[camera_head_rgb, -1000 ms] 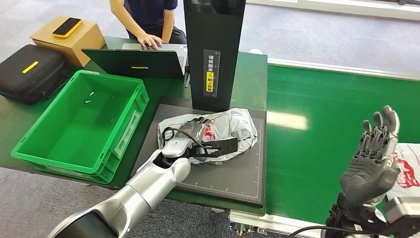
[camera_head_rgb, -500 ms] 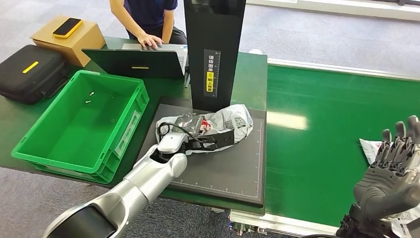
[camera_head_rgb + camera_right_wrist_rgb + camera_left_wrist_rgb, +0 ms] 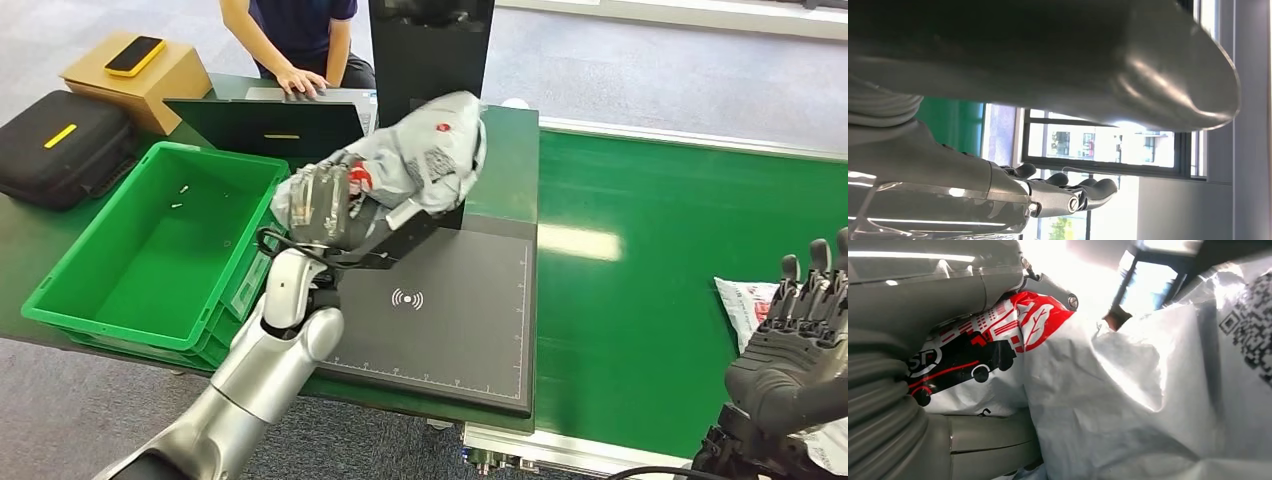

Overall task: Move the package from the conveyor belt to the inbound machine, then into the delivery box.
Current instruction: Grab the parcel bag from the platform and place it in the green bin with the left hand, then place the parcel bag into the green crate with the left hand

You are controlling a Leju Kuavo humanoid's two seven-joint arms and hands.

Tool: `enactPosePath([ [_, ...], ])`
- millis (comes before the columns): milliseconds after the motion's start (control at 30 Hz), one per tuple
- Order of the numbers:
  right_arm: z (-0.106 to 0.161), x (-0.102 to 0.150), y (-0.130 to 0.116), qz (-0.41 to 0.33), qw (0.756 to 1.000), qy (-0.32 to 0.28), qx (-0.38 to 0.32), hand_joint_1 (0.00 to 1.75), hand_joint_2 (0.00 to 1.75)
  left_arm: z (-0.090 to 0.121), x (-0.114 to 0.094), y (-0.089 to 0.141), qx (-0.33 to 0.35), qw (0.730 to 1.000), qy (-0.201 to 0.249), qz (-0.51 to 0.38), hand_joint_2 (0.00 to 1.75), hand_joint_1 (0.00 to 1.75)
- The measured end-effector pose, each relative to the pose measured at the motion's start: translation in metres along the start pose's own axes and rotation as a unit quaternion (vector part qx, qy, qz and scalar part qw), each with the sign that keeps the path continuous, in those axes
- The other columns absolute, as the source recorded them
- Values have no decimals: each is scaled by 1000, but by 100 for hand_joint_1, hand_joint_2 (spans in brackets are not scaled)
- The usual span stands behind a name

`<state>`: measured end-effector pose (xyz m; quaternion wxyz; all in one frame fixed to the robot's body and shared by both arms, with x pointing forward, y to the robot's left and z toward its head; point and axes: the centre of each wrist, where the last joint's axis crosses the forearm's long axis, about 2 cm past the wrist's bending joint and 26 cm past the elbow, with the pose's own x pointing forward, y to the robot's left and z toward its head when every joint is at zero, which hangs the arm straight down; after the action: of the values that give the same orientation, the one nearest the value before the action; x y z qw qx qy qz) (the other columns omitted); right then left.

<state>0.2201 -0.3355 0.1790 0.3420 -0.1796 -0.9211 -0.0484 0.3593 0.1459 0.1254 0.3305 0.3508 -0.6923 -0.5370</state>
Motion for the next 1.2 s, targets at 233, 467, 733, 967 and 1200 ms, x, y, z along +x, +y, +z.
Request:
enactPosePath([
  [233, 4, -2, -10, 9, 1000, 3, 0, 0, 0, 36, -66, 26, 43, 983, 172, -57, 175, 175],
  [467, 8, -3, -14, 18, 1000, 9, -3, 0, 0, 82, -144, 34, -27, 941, 323, -100, 175, 175],
  [733, 14, -5, -14, 25, 999, 19, -4, 0, 0, 129, -203, 13, -166, 879, 433, -110, 175, 175],
  [967, 15, -6, -13, 25, 999, 23, -4, 0, 0, 138, -212, 6, -191, 868, 446, -106, 175, 175],
  [1200, 16, -6, -12, 25, 999, 23, -3, 0, 0, 142, -215, 3, -221, 857, 453, -101, 175, 175],
])
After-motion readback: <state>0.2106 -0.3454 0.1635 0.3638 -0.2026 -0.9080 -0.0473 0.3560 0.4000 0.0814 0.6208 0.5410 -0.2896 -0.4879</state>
